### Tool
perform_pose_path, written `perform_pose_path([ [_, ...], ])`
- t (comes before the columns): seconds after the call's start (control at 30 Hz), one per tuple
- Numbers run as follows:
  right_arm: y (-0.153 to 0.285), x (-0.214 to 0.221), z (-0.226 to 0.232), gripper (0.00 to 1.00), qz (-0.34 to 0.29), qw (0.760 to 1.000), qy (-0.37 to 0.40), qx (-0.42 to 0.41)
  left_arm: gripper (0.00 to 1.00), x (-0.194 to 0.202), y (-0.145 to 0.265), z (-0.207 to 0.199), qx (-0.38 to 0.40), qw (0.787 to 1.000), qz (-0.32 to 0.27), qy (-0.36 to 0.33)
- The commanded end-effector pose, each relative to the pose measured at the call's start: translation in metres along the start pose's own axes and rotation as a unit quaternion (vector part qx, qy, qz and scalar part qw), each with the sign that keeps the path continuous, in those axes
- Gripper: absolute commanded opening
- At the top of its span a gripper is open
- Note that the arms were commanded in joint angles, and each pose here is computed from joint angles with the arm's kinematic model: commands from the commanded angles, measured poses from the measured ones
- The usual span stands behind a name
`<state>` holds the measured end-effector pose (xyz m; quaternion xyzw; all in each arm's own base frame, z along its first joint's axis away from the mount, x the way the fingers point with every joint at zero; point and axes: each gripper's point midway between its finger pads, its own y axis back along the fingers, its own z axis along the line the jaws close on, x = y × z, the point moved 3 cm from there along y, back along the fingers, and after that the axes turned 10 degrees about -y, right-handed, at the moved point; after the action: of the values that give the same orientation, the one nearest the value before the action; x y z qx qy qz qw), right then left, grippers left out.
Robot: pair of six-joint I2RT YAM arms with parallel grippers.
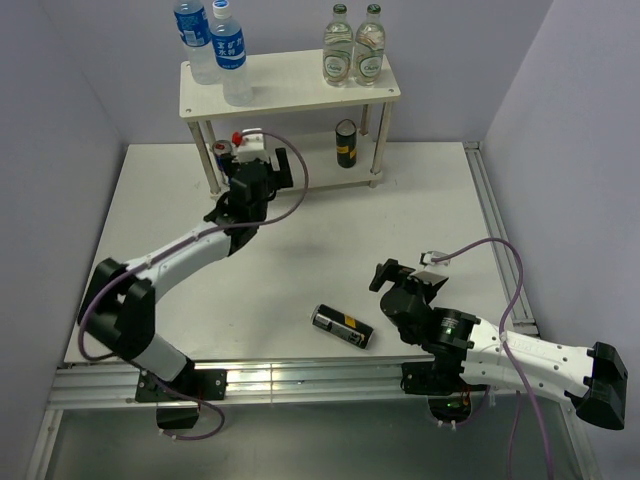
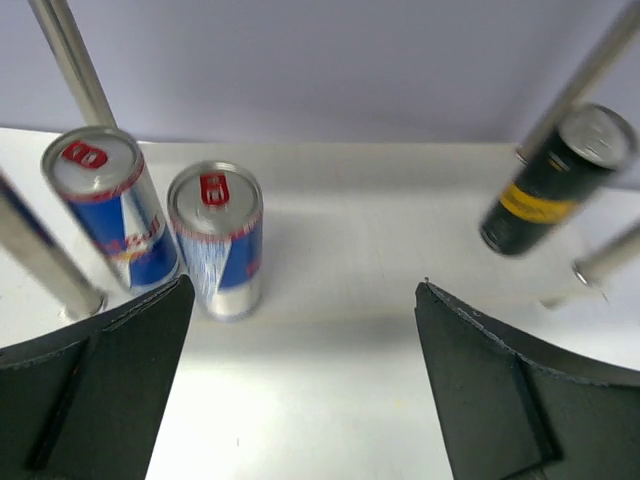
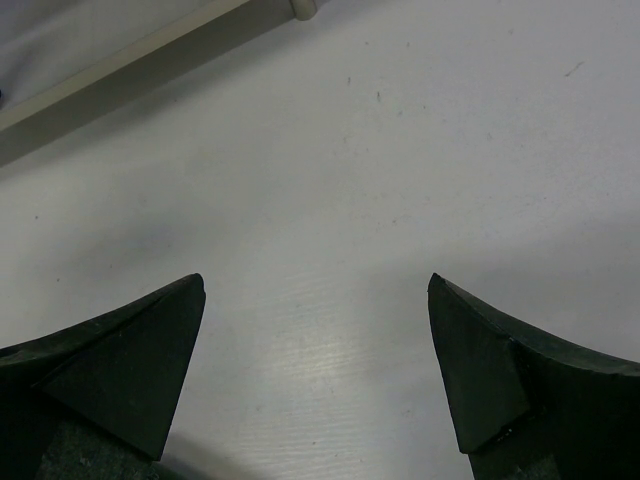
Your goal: Place and organize the beverage onto the shelf
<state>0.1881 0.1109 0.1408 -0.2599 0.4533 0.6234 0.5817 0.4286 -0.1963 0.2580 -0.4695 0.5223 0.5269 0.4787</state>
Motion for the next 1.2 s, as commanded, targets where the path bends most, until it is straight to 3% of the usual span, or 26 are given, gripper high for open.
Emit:
perform_pose_path([
  [0.0, 0.002, -0.016, 0.012, 0.99, -0.019, 0.999, -0.032, -0.006, 0.99, -0.014, 0.059, -0.022, 0.055, 0.998, 0.004, -0.023],
  [0.1, 0.002, -0.017, 0.012, 0.99, -0.02, 0.999, -0.034, -0.006, 0.99, 0.006, 0.113, -0.057, 0.195, 0.977, 0.045, -0.07],
  [0.23, 0.003, -0.017, 0.013, 1.0, -0.019, 0.999, -0.035, -0.009, 0.99, 0.038, 0.196, -0.104, 0.39, 0.906, 0.07, -0.147],
  [0.33, 0.002, -0.017, 0.012, 0.99, -0.019, 0.999, -0.034, -0.008, 0.99, 0.053, 0.232, -0.114, 0.47, 0.861, 0.102, -0.166],
  [0.57, 0.004, -0.019, 0.01, 1.0, -0.021, 0.999, -0.039, -0.009, 0.98, 0.079, 0.258, -0.136, 0.52, 0.805, 0.186, -0.215],
  [0.83, 0.005, -0.021, 0.006, 1.0, -0.023, 0.999, -0.048, -0.008, 0.97, 0.125, 0.294, -0.169, 0.551, 0.737, 0.24, -0.309],
  [0.97, 0.007, -0.023, 0.004, 1.0, -0.025, 0.998, -0.061, -0.012, 0.97, 0.142, 0.301, -0.169, 0.556, 0.715, 0.26, -0.335],
  [1.17, 0.008, -0.023, 0.004, 1.0, -0.024, 0.998, -0.065, -0.015, 0.95, 0.172, 0.302, -0.171, 0.547, 0.7, 0.282, -0.361],
])
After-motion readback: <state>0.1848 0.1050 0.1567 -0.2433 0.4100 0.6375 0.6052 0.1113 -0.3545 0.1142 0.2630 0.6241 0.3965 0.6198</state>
